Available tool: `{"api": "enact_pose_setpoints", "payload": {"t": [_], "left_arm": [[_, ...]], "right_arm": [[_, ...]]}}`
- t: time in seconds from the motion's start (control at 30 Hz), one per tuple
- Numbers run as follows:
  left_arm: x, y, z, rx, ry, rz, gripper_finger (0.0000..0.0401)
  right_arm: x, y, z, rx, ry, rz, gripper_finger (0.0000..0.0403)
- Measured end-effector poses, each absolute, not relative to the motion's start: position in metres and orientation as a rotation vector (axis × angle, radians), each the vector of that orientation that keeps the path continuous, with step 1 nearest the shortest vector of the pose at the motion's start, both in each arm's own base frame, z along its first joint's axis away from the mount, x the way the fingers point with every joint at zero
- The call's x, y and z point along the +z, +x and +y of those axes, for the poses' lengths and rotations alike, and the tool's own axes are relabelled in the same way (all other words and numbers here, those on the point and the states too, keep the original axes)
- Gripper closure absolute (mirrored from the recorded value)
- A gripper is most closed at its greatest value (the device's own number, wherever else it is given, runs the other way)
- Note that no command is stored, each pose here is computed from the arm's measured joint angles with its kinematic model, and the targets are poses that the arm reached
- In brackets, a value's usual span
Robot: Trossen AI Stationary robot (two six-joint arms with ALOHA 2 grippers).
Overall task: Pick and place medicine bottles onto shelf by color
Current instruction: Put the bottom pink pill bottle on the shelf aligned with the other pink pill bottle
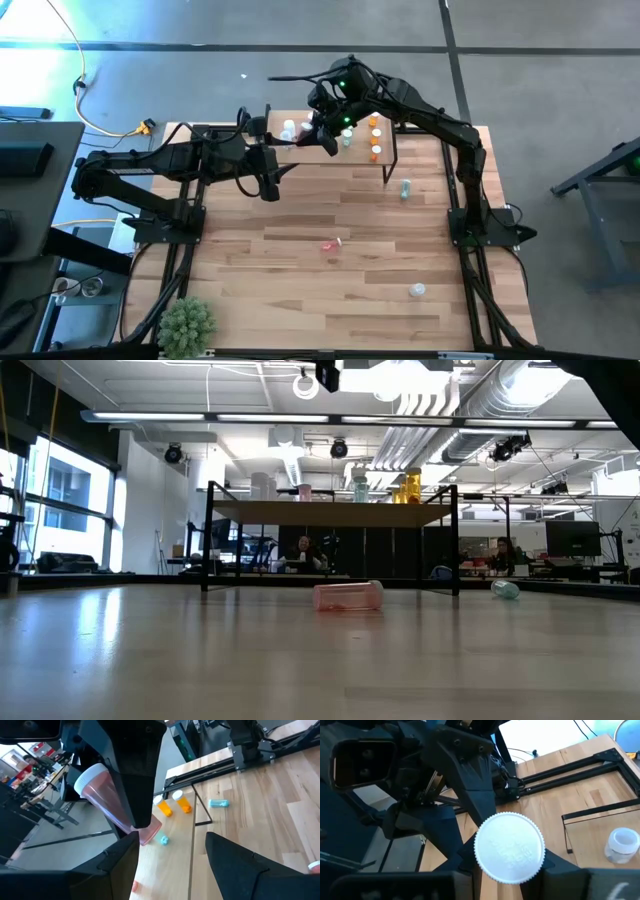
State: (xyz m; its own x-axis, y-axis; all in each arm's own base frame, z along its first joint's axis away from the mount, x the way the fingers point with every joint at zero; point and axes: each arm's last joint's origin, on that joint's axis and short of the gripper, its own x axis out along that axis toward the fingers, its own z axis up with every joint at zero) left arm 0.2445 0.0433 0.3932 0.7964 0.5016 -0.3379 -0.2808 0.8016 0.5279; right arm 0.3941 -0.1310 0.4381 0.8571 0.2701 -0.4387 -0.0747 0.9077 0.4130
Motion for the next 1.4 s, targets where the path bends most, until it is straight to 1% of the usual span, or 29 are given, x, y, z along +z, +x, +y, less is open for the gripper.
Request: {"api": "enact_pose_setpoints", "payload": {"t": [0.4, 0.77, 1.07, 1.27, 1.4], "left_arm": [[0.394, 0.243, 0.043, 0.44, 0.464, 0.481, 0.0185], [0.394, 0.244, 0.043, 0.443, 0.455, 0.475, 0.0185], [0.395, 0.245, 0.034, 0.433, 0.466, 0.465, 0.0185], [0.39, 0.252, 0.029, 0.313, 0.44, 0.452, 0.0185], [0.393, 0.251, 0.029, 0.4, 0.454, 0.453, 0.0185]], "right_arm": [[0.442, 0.399, -0.126, 0.183, 0.447, 0.479, 0.0329], [0.442, 0.4, -0.123, 0.139, 0.483, 0.476, 0.0329], [0.446, 0.402, -0.122, 0.142, 0.494, 0.439, 0.0329], [0.453, 0.407, -0.122, 0.118, 0.456, 0.354, 0.0329], [0.452, 0.407, -0.12, 0.123, 0.458, 0.37, 0.0329]]}}
